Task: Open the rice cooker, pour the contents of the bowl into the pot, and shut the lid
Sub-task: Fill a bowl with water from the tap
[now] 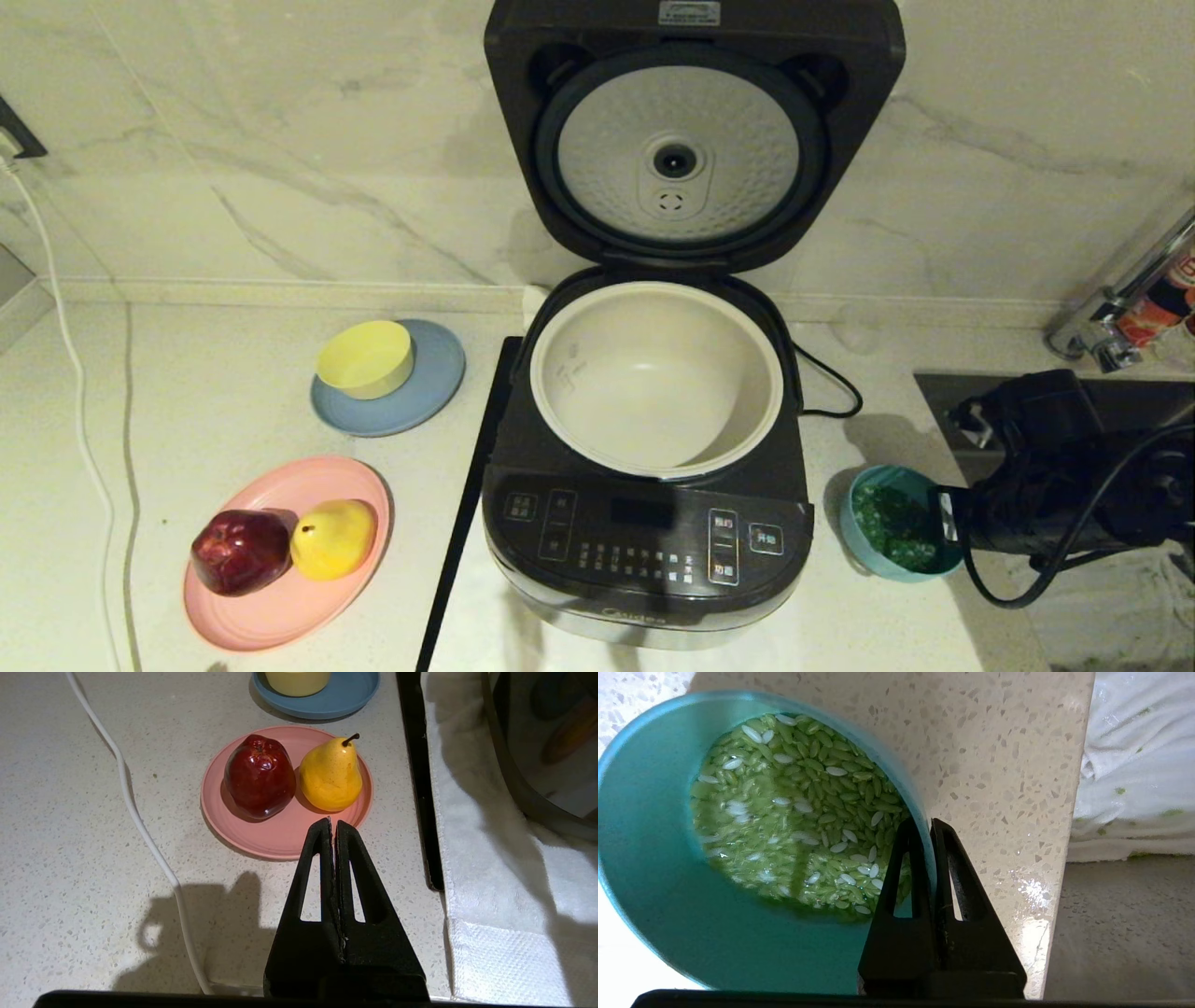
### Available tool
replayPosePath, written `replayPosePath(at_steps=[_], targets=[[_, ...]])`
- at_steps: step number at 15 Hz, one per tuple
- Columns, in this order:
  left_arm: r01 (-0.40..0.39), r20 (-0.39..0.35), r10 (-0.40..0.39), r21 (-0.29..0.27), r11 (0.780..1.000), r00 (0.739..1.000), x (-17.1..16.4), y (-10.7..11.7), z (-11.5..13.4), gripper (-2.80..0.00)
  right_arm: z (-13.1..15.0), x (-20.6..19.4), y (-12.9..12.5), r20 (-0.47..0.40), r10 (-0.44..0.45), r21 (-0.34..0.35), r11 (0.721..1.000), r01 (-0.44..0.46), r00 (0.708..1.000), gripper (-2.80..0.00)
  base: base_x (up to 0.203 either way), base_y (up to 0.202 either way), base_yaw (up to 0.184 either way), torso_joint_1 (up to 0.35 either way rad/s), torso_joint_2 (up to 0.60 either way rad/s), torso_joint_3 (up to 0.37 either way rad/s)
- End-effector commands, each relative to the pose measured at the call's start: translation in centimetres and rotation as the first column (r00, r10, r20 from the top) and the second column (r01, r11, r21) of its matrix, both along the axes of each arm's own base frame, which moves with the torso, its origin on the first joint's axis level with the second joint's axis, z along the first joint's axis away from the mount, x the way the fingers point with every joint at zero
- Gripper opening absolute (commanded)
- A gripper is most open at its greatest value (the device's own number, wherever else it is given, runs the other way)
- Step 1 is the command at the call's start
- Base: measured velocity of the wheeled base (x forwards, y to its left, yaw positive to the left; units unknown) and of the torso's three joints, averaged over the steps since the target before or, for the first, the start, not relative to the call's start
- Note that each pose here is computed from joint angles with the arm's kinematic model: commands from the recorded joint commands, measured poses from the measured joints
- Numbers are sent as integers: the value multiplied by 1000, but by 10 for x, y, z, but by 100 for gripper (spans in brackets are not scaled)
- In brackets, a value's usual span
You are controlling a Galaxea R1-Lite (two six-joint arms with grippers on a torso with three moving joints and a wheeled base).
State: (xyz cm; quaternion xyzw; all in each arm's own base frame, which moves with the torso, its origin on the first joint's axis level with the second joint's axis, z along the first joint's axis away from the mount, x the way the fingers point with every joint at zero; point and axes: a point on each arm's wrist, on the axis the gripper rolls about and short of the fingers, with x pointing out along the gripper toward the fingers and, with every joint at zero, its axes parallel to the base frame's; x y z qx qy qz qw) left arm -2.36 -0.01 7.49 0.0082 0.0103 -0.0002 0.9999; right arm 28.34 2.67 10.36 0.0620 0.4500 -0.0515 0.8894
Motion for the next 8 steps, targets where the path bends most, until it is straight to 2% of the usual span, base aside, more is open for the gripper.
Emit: replayPosePath(at_steps=[1,8], targets=[[0,1,0,0,1000,1000,0,0,0,-280,3,-2,0,8,-1,1,1000,1,1000,-280,0,0,0,0,0,0],[0,1,0,0,1000,1000,0,0,0,-280,32,-14,-17,87,-85,73,994,79,993,-280,0,0,0,0,0,0]])
